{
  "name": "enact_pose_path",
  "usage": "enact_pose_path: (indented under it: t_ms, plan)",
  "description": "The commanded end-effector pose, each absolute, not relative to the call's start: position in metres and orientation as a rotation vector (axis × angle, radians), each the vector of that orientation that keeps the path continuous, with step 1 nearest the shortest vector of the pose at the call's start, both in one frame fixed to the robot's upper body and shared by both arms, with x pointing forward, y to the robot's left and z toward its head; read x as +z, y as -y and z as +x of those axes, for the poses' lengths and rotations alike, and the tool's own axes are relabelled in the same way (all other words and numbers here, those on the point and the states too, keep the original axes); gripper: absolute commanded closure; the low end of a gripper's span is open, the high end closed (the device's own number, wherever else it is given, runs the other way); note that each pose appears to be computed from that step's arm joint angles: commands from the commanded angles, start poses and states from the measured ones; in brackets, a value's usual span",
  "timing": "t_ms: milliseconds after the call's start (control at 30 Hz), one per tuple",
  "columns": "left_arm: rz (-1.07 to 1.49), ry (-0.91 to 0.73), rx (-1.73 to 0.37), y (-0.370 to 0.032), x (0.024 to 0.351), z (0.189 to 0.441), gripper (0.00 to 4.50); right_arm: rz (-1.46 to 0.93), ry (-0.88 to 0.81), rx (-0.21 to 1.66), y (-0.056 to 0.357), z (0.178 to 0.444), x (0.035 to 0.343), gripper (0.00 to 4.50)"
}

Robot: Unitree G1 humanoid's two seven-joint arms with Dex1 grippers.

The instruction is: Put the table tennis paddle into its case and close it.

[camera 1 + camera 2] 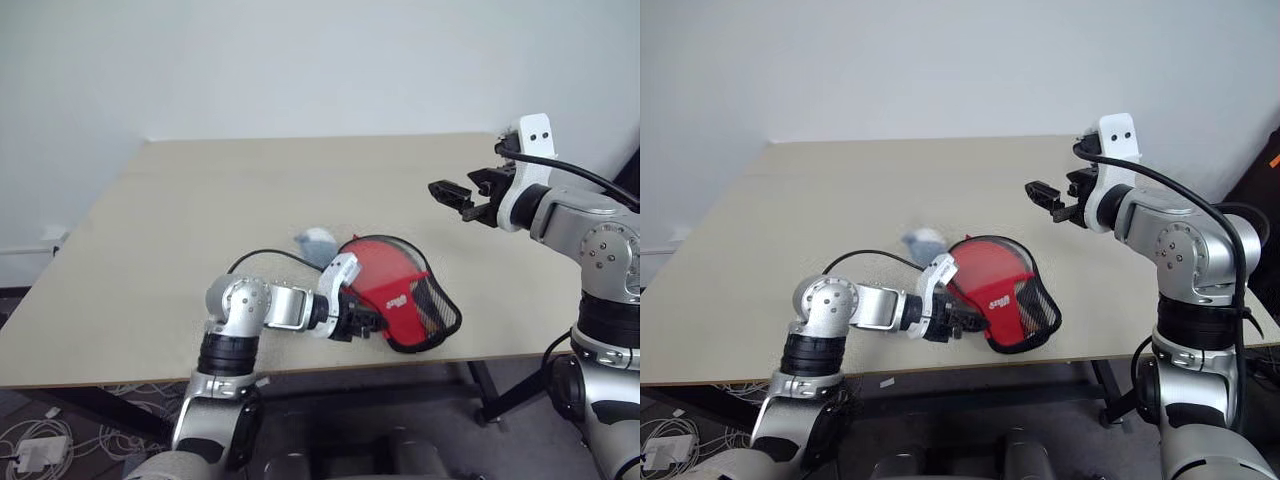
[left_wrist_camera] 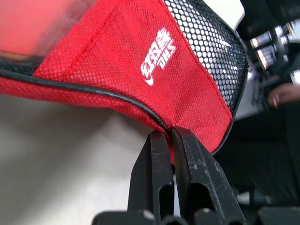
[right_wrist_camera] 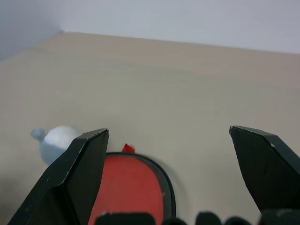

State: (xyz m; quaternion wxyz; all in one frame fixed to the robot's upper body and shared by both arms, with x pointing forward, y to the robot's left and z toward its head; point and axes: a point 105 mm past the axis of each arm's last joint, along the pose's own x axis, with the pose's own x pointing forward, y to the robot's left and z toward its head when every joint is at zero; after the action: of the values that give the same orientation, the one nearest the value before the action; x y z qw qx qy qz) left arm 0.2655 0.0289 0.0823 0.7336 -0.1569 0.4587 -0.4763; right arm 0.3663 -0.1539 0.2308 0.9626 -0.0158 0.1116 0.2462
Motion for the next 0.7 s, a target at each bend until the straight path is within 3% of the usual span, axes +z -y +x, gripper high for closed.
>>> enact_pose_path:
  t_ms: [33,333,600,700]
  plan:
    - [-0.305,-1.007,-1.156,-0.032,0.092,0.243,4.45,-0.049,-0.180,0.531,0.149,0.363,0.245,0.00]
    - [-0.307,-1.068,-1.190,-0.047,0.090,0.216,4.45,-0.047,-0.191,0.550,0.144,0.361,0.242,0.00]
    - [-0.341,-1.074,-1.173,-0.043,0.089,0.212,4.45,-0.044,-0.190,0.573,0.137,0.360,0.242,0.00]
    - [-0.334,-1.078,-1.142,-0.048,0.088,0.215,3.82,-0.044,-0.190,0.575,0.136,0.360,0.241,0.00]
